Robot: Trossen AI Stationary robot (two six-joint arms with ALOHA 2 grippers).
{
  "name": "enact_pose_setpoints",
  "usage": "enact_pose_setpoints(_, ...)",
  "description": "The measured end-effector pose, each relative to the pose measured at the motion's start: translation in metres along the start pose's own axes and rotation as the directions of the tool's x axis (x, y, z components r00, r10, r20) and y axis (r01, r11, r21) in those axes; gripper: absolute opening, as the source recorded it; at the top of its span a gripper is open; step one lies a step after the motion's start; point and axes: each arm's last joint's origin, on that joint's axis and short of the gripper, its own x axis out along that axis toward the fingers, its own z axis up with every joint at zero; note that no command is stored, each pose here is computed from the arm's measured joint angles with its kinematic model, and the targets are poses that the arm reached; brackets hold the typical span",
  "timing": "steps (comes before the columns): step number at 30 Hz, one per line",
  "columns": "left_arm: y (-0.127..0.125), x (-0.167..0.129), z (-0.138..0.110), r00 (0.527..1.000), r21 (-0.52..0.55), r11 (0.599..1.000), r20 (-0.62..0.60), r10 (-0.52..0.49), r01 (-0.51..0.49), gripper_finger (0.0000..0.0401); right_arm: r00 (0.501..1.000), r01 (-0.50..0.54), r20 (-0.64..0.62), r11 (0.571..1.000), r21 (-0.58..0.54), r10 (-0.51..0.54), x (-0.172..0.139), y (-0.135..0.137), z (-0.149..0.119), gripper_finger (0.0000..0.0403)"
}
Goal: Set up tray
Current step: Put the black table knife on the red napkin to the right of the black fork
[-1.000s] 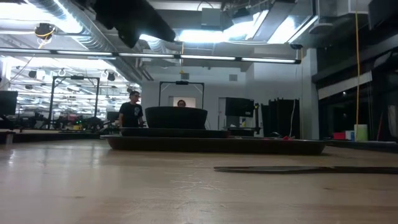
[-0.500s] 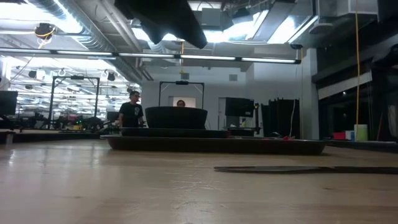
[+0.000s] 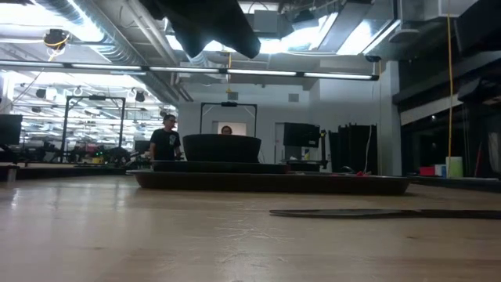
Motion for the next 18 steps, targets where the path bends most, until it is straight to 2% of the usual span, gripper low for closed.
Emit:
enact_pose_setpoints(14, 0.0, 0.0, -0.0001, 1.0, 0.02, 1.0, 0.0, -0.001, 0.001, 0.0004, 1.0, 0.013, -0.002, 0.998, 0.062, -0.013, 0.0008, -0.0005, -0.0005, 0.0)
enact_pose_setpoints(18, 0.0, 0.0, -0.0001, 1.0, 0.02, 1.0, 0.0, -0.001, 0.001, 0.0004, 0.999, 0.045, 0.01, 0.997, 0.061, -0.045, 0.0027, -0.0023, -0.0035, 0.0)
